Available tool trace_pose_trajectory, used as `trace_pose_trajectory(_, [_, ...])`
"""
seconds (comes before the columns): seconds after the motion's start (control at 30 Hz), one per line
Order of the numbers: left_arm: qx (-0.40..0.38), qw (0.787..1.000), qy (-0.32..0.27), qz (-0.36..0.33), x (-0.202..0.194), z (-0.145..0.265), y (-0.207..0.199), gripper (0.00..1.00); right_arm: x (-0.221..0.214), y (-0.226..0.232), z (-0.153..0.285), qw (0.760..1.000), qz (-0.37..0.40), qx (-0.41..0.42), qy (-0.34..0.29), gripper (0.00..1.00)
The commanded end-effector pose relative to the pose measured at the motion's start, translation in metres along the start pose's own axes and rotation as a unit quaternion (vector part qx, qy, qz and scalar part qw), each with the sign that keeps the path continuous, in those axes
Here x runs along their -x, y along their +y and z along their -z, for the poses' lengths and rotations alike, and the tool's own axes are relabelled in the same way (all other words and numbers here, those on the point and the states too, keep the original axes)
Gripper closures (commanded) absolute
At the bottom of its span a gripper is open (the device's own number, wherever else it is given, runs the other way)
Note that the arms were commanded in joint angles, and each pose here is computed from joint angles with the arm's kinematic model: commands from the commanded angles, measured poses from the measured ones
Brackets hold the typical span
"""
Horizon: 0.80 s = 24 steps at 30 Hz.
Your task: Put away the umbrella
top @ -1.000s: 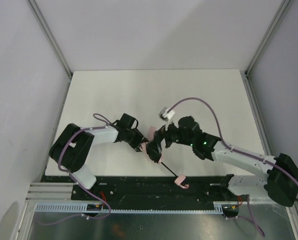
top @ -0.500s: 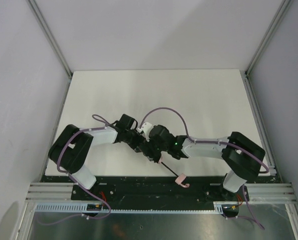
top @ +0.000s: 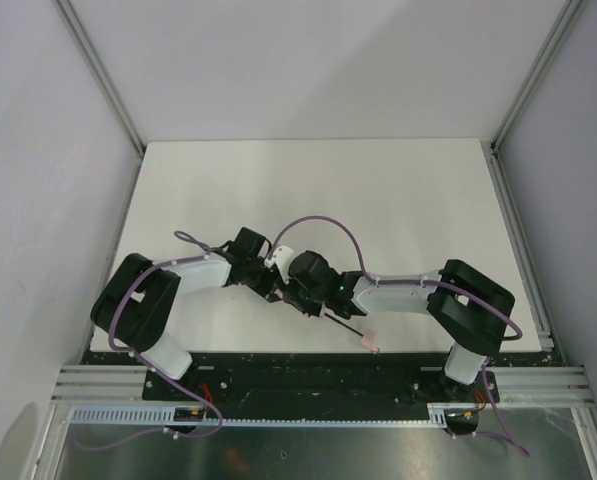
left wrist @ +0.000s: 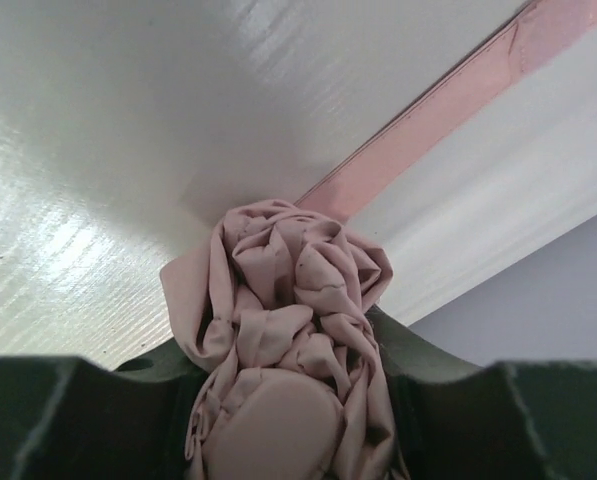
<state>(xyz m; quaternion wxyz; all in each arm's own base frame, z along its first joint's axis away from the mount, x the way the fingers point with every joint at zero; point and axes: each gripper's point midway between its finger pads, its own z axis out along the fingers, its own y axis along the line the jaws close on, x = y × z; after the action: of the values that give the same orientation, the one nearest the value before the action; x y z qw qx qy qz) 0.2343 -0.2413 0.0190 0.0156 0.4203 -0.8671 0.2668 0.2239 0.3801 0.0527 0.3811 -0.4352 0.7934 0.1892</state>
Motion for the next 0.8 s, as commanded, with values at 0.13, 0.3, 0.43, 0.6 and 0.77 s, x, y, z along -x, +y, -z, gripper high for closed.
trace_pose_trajectory(0.13, [-0.033,0.997,-0.005,-0.076,-0.001,0.008,0.004,0.44,-0.015,0.003,-0.012,0.998,-0.038,0.041,0.018,1.0])
trace_pose_trajectory(0.3, [-0.091,0.991,-0.007,-0.1,0.007,0.023,-0.005,0.22,-0.016,-0.002,-0.012,0.998,-0.051,0.046,0.011,1.0])
trace_pose_trajectory(0.43, [-0.172,0.977,-0.02,-0.127,0.016,0.042,-0.015,0.03,-0.017,-0.006,-0.01,0.996,-0.069,0.052,0.003,1.0])
trace_pose_trajectory(0.6, [-0.257,0.951,-0.054,-0.162,0.027,0.069,-0.019,0.01,-0.013,-0.007,-0.006,0.992,-0.103,0.07,-0.012,1.0])
trace_pose_trajectory(0.77, [-0.307,0.92,-0.101,-0.221,0.027,0.095,-0.023,0.01,-0.002,-0.008,-0.001,0.984,-0.149,0.093,-0.036,1.0])
